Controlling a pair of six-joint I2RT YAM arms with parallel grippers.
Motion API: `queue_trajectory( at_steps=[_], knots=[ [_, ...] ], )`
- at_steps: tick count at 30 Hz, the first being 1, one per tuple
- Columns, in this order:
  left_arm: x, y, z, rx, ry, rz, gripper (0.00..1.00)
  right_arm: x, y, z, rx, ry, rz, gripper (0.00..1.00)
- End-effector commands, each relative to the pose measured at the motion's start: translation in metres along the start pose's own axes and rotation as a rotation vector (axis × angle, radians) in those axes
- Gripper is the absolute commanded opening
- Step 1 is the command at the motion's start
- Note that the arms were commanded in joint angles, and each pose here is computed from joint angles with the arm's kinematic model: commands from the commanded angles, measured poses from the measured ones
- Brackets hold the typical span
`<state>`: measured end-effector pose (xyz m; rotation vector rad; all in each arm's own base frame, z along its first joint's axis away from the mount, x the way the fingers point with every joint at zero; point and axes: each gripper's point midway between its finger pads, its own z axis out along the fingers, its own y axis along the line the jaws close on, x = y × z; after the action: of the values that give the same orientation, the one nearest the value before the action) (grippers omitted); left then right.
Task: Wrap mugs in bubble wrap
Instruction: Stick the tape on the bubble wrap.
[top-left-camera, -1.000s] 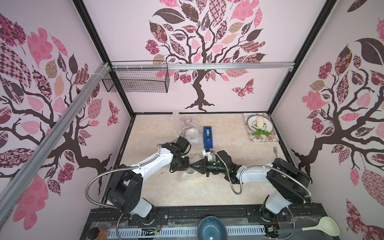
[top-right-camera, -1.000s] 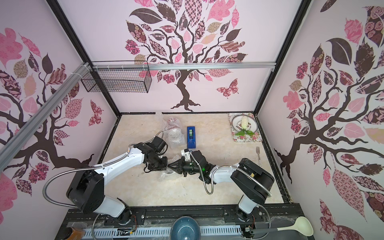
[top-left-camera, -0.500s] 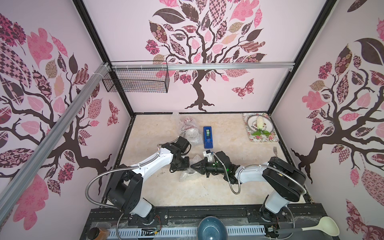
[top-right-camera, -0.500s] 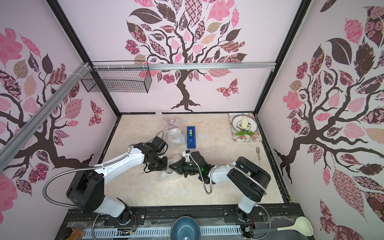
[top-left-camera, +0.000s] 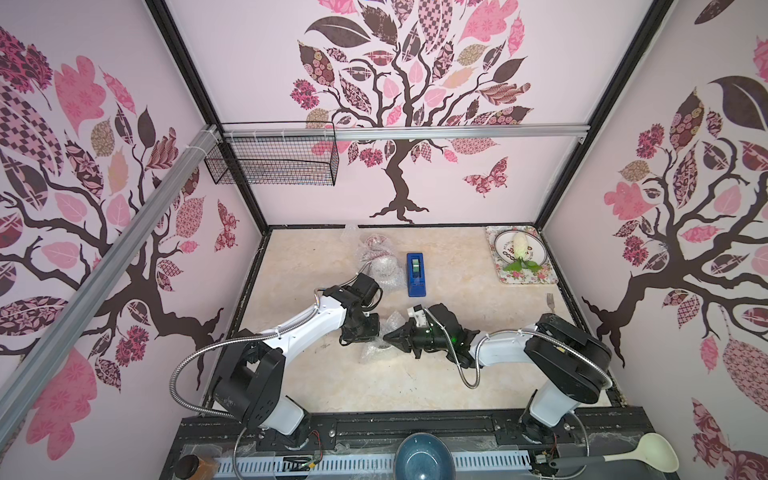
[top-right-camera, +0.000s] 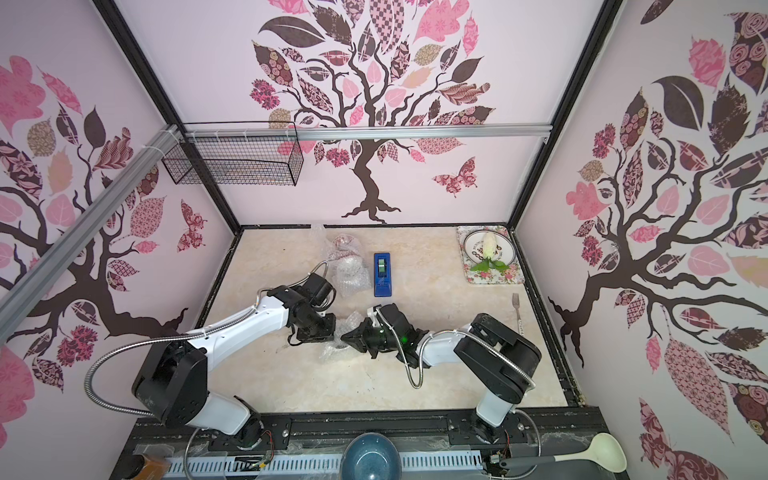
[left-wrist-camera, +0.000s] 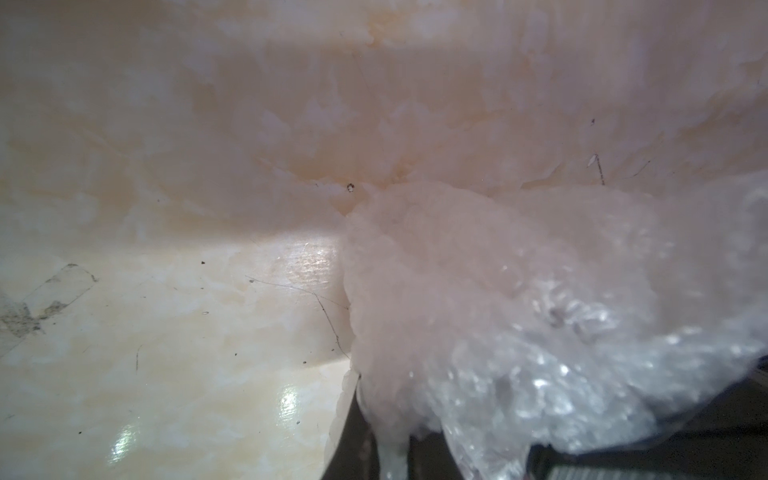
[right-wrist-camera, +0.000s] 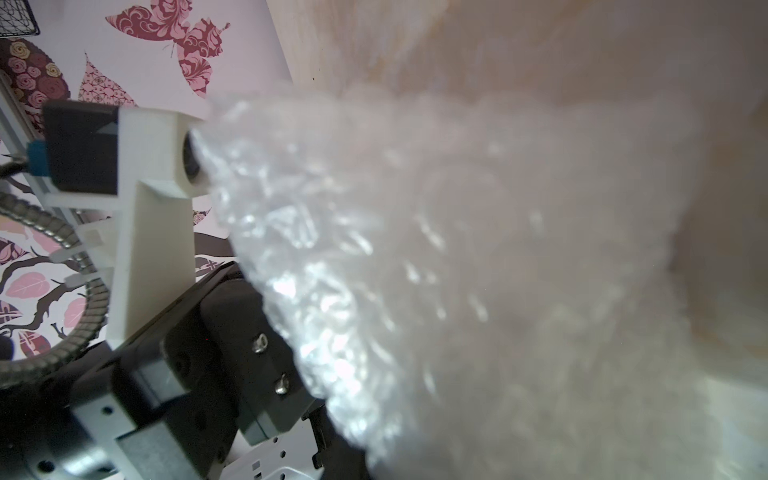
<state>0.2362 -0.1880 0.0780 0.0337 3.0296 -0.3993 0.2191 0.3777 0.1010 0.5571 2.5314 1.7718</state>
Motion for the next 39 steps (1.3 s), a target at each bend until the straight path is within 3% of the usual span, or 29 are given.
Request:
queue_trajectory(
  at_steps=[1,4,8,12,20,23,26,29,34,39],
  knots=[
    [-0.007,-0.022,-0.019,0.121,-0.061,-0.014,0.0,-0.006,-0.038,-0.002,0.137,-0.064,0.277,0.0],
    [-0.005,-0.021,-0.024,0.127,-0.066,-0.028,0.0,-0.006,-0.039,-0.001,0.139,-0.063,0.278,0.0],
    [-0.007,-0.017,-0.038,0.112,-0.11,-0.051,0.22,-0.007,-0.039,0.001,0.143,-0.061,0.279,0.0],
    [-0.018,-0.014,-0.061,0.101,-0.189,-0.06,0.36,-0.007,-0.036,0.002,0.15,-0.055,0.269,0.0],
    [-0.028,-0.021,-0.081,0.099,-0.214,-0.02,0.4,-0.008,-0.024,0.007,0.137,-0.048,0.243,0.0],
    [-0.029,-0.043,-0.086,0.194,-0.188,0.032,0.34,-0.008,-0.02,0.008,0.137,-0.05,0.235,0.0],
    [-0.019,-0.058,-0.083,0.271,-0.113,0.08,0.12,-0.008,-0.02,0.008,0.138,-0.049,0.235,0.0],
    [-0.013,-0.066,-0.081,0.324,-0.066,0.099,0.03,-0.009,-0.019,0.01,0.139,-0.047,0.231,0.0],
    [0.002,-0.069,-0.07,0.35,0.028,0.117,0.0,-0.009,-0.017,0.01,0.144,-0.05,0.224,0.0],
    [0.001,-0.068,-0.061,0.346,0.041,0.112,0.0,-0.01,-0.019,0.008,0.144,-0.061,0.232,0.0]
  ],
)
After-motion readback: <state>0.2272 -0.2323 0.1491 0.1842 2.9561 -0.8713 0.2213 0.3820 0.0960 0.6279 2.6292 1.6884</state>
